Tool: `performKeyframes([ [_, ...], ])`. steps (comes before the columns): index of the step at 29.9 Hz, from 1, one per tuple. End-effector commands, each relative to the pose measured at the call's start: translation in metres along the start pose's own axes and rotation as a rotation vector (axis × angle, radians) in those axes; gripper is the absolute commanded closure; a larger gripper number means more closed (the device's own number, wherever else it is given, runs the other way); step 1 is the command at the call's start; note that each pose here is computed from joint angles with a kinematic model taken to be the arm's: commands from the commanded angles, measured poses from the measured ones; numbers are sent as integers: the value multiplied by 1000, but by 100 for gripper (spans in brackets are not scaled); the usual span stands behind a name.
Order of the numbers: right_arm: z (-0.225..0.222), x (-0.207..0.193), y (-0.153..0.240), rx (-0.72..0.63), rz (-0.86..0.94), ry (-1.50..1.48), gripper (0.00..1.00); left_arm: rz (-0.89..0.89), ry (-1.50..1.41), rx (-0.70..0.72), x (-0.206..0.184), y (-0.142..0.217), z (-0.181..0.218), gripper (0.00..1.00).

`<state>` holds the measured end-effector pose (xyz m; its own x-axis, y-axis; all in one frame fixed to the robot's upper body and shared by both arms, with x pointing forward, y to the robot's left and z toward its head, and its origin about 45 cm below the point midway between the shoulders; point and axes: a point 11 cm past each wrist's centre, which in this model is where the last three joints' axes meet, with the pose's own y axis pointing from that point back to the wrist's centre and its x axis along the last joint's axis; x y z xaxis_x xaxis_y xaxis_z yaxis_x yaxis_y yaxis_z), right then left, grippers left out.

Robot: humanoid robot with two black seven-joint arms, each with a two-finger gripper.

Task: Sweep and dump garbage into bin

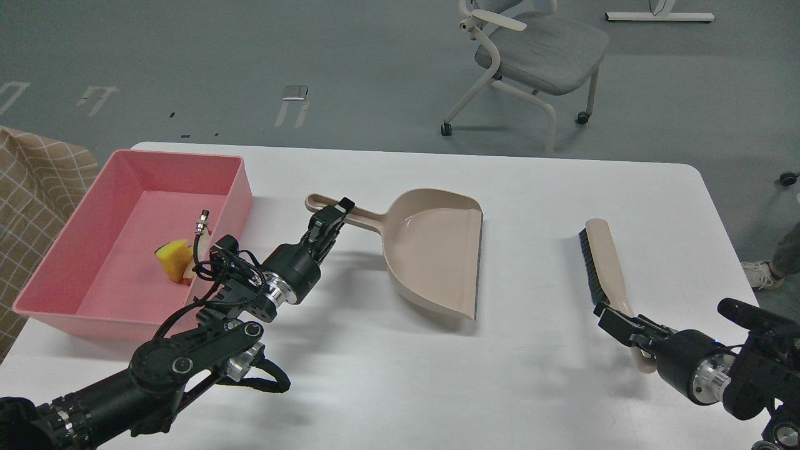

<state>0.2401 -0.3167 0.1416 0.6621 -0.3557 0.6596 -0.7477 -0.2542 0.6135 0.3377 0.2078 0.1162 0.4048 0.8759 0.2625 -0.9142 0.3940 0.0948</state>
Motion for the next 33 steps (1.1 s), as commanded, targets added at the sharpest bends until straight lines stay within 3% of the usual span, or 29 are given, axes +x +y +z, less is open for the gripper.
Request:
performKeyframes([
  [1, 0, 2, 0, 1, 5, -3, 4, 19, -57, -16, -2, 5, -2, 2],
  [33, 4, 15, 1, 7, 25, -14, 5, 23, -95, -16, -8, 4, -2, 2],
])
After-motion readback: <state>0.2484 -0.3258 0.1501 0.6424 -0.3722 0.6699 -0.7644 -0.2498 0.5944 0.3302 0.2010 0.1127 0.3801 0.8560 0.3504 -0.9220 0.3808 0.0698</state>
